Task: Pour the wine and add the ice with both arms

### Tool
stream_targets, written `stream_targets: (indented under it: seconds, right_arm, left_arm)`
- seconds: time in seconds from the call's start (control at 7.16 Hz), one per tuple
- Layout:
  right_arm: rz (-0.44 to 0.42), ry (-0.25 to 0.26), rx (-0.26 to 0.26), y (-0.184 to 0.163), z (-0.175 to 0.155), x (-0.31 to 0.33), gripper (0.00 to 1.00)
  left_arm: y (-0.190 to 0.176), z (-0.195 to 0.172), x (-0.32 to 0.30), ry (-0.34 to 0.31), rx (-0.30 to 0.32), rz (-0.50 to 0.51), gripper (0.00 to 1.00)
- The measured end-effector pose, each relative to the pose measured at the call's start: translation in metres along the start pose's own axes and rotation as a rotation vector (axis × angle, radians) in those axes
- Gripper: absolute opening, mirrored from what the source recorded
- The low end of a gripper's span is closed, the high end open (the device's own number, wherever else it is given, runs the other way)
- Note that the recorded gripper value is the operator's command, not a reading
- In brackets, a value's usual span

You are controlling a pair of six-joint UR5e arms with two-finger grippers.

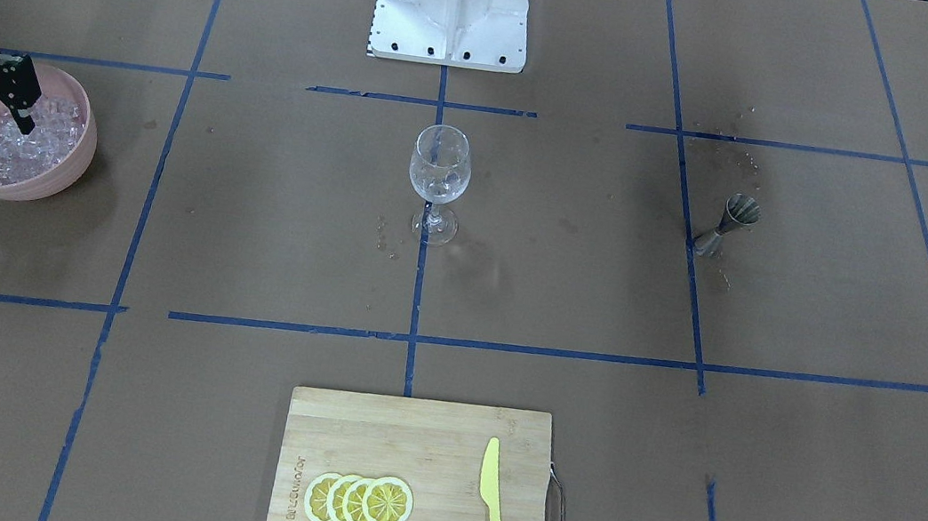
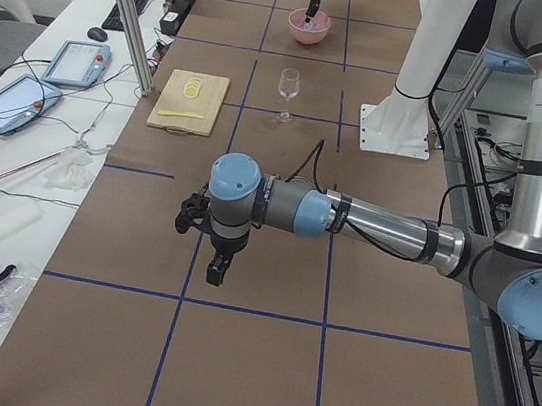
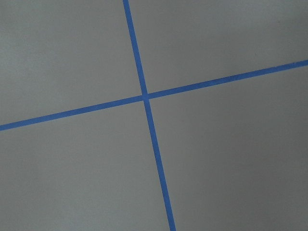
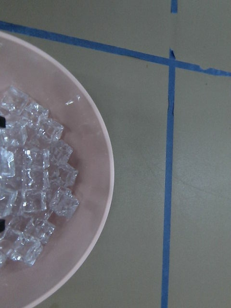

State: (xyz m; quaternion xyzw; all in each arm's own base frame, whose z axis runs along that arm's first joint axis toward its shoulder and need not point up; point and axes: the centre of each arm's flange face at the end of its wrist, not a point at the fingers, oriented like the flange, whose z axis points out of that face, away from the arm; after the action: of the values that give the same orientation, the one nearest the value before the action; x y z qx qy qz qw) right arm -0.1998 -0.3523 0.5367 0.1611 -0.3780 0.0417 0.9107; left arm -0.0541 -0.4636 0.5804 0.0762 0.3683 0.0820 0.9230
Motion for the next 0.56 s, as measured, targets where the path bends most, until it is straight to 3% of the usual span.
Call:
stream_targets:
  seconds: [0.14,0.28,0.42,0.56]
  right_arm:
    - [-0.015,0.009,-0.001,0.0038,0.0063,-0.0021,0.69]
    - [-0.026,0.014,-0.007,0.0071,0.0101,-0.0034,0.61]
    - [-0.034,0.017,-0.015,0.0108,0.0134,-0.0041,0.25]
    - [-0.041,0.02,-0.022,0.0134,0.0154,-0.004,0.0]
  left_arm:
    - [0.0001,0.0003,-0.0003,0.0,-0.001,0.0,1.0]
    - [0.0001,0.0005,-0.0003,0.001,-0.001,0.0,1.0]
    - [0.0001,0.0006,-0.0004,0.001,-0.001,0.0,1.0]
    - [0.0001,0.0007,-0.0006,0.002,-0.001,0.0,1.0]
